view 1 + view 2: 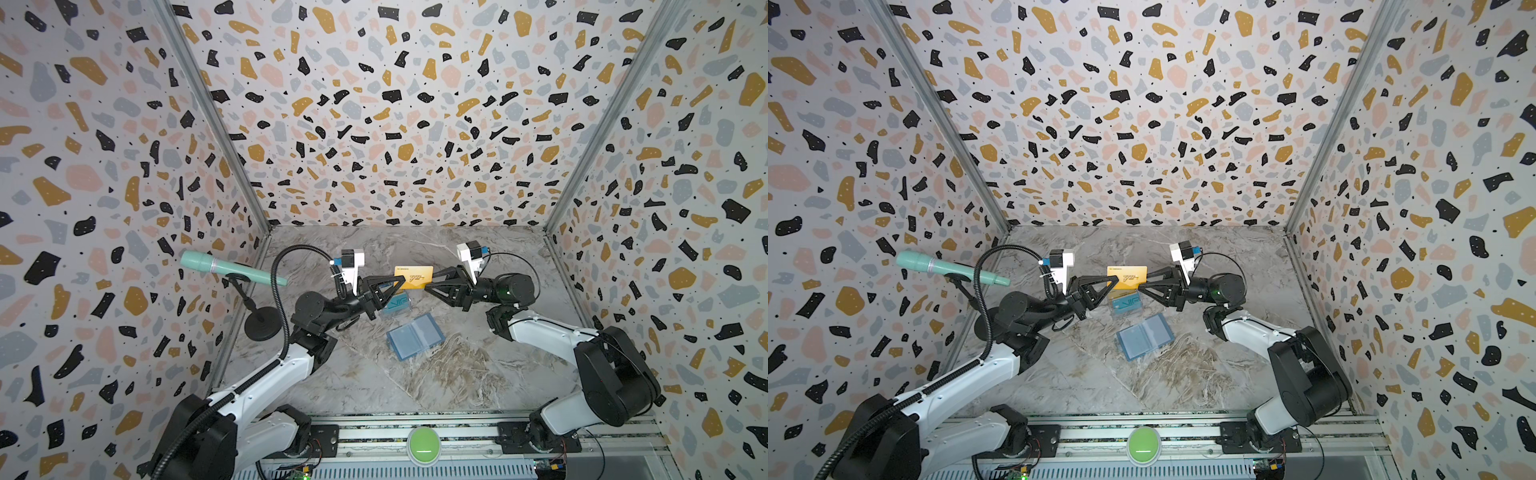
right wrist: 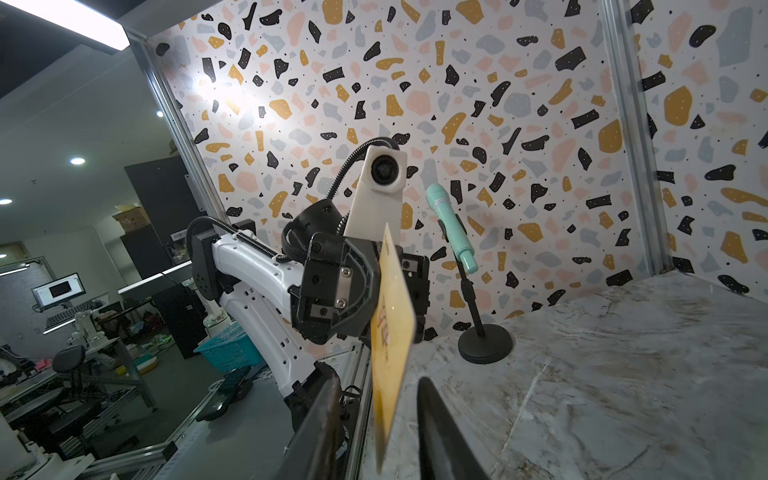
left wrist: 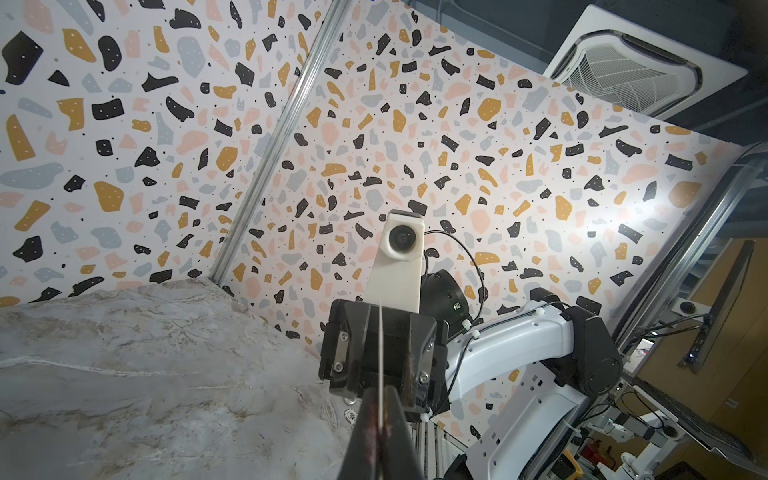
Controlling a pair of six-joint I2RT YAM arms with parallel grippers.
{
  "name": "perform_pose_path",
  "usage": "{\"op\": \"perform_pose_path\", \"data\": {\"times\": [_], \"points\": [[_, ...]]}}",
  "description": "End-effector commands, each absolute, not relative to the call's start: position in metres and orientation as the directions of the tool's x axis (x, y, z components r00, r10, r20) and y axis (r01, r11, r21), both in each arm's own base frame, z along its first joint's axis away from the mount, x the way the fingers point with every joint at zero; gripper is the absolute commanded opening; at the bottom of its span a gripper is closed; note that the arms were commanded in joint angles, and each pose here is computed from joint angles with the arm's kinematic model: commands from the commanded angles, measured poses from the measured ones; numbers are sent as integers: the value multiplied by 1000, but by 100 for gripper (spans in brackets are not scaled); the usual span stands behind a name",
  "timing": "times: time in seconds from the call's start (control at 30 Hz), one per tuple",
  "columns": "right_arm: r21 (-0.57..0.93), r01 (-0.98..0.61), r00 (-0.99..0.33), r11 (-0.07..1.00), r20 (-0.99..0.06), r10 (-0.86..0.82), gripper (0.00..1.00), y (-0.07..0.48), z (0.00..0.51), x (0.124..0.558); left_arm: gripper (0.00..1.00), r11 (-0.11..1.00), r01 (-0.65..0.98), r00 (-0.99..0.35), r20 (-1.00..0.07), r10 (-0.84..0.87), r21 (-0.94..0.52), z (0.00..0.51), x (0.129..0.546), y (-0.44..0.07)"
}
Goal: Take the credit cards out of the card holder
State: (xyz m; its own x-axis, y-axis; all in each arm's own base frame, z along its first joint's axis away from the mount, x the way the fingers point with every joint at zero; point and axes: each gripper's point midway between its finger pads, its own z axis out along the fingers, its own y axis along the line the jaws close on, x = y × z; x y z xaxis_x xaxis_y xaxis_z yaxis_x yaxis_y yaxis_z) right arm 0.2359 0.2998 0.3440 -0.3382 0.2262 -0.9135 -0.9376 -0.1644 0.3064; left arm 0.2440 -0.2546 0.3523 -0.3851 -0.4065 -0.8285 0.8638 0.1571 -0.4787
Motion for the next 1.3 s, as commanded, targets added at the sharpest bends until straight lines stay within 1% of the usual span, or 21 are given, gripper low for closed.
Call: {"op": "perform_pose_path", "data": {"times": [0.0,0.13,0.23,0.27,0.33,0.37,0.43,0.47,0.57,0.63,0.77,0.83,0.97,1.07,1.13,1.27], "points": [[225,-954,-276,-200,-920,278,26,296,371,226,0,132,900,-325,-841,-433,-416,367,233,-250],[247,-948,-293,-203,-925,243,9,301,367,228,0,150,893,-330,-844,-423,-425,360,236,-251],[258,-946,-299,-197,-929,219,3,302,362,227,0,149,891,-337,-844,-416,-429,359,237,-252],[260,-946,-299,-194,-931,211,1,302,361,226,5,147,890,-341,-846,-411,-431,358,237,-253],[257,-949,-292,-183,-936,196,0,301,360,226,22,151,888,-353,-854,-383,-435,355,238,-256],[285,-943,-313,-172,-934,171,0,302,356,229,29,154,888,-362,-864,-350,-434,351,237,-259],[291,-945,-312,-151,-940,137,0,300,353,231,36,202,883,-369,-892,-259,-424,340,240,-263],[297,-944,-313,-143,-944,108,0,299,350,231,39,245,882,-360,-912,-198,-402,333,242,-264],[307,-943,-311,-128,-950,14,0,296,339,226,47,321,888,-332,-942,-45,-328,324,240,-260],[306,-944,-302,-123,-952,-46,0,294,330,220,53,326,898,-327,-944,43,-296,320,234,-259],[352,-929,-332,-115,-929,-163,0,288,310,207,54,303,916,-325,-930,171,-264,313,225,-258],[379,-919,-354,-106,-914,-201,0,285,300,201,54,275,927,-321,-920,226,-256,308,219,-258],[417,-903,-383,-101,-889,-252,0,280,286,192,54,217,946,-306,-888,345,-242,299,206,-256],[417,-903,-377,-102,-884,-276,0,280,282,189,54,179,956,-288,-856,428,-232,296,198,-252],[407,-906,-363,-115,-888,-281,0,281,283,186,54,173,955,-296,-841,454,-242,294,197,-251],[391,-909,-339,-142,-894,-292,0,287,285,183,52,156,950,-314,-834,453,-272,290,197,-255]]}}
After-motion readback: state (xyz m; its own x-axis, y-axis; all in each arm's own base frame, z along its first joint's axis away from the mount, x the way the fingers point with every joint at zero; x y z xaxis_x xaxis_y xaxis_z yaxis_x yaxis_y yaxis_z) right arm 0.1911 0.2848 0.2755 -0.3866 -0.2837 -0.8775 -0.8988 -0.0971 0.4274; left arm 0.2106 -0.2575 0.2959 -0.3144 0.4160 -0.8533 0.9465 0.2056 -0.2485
